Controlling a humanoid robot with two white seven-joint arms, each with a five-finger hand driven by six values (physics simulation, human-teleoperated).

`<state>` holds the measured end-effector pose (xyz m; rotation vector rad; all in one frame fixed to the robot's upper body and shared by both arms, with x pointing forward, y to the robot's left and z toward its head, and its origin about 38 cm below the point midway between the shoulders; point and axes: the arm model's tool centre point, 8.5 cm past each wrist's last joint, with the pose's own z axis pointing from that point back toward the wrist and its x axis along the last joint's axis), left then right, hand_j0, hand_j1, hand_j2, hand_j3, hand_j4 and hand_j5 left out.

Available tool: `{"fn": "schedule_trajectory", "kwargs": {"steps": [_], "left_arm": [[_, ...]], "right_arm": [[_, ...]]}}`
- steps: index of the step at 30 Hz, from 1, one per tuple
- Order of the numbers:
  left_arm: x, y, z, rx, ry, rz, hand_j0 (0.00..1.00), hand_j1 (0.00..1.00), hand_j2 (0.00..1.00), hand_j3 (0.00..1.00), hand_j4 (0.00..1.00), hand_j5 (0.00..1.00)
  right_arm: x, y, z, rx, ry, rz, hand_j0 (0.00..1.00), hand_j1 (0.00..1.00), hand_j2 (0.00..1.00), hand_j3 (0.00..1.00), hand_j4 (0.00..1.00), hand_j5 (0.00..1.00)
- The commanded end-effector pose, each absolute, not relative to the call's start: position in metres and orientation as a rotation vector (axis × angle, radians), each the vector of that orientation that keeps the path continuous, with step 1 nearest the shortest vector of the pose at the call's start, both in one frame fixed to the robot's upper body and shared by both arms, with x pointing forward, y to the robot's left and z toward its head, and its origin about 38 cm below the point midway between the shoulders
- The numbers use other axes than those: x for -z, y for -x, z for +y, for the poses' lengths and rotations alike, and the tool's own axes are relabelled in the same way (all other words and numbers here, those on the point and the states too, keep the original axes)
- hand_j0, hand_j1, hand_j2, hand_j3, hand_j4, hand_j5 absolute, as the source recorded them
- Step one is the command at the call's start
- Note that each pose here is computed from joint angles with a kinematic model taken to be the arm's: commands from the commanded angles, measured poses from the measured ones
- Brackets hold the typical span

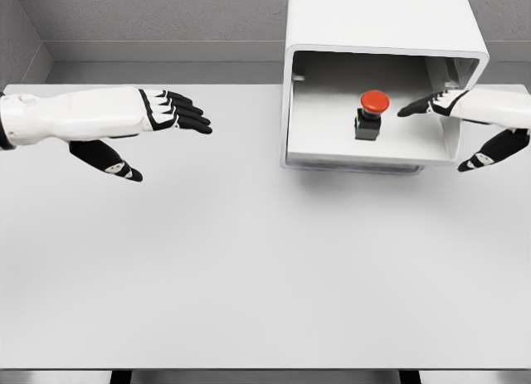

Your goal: Slide open multi-storey tabletop storage cabinets and put open load switch and slide close multi-storey tabletop storage cabinets

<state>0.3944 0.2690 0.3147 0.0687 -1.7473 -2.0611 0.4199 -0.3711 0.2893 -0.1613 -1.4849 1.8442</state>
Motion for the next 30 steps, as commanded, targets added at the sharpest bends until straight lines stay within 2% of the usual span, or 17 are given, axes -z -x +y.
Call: {"fn": "schedule_trajectory", "kwargs": {"steps": [1,10,18,22,24,30], "left_arm": [[-0.316,-0.394,0.270,2.053,-0.066,-1.749,1.00,1.00,1.00,1.00,1.00,1.00],[-0.317,-0.394,0.275,2.056,-0.081,-1.734,1.00,1.00,1.00,1.00,1.00,1.00],[-0.316,-0.394,0.275,2.053,-0.079,-1.733,1.00,1.00,1.00,1.00,1.00,1.00],[-0.320,-0.392,0.278,2.041,-0.069,-1.743,1.00,1.00,1.00,1.00,1.00,1.00],[-0.321,-0.391,0.281,2.042,-0.079,-1.733,1.00,1.00,1.00,1.00,1.00,1.00],[-0.321,-0.391,0.282,2.041,-0.081,-1.731,1.00,1.00,1.00,1.00,1.00,1.00]], "right_arm": [[-0.294,-0.420,-0.371,-1.839,0.167,-1.497,1.00,1.00,1.00,1.00,1.00,1.00],[-0.326,-0.389,-0.345,-1.972,0.161,-1.563,1.00,1.00,1.00,1.00,1.00,1.00],[-0.294,-0.378,-0.330,-1.989,0.042,-1.533,1.00,1.00,1.00,1.00,1.00,1.00],[-0.290,-0.377,-0.329,-1.991,0.028,-1.526,1.00,1.00,1.00,1.00,1.00,1.00],[-0.282,-0.379,-0.314,-1.997,-0.019,-1.549,1.00,1.00,1.00,1.00,1.00,1.00],[-0.270,-0.384,-0.298,-2.065,0.002,-1.536,1.00,1.00,1.00,1.00,1.00,1.00]]}}
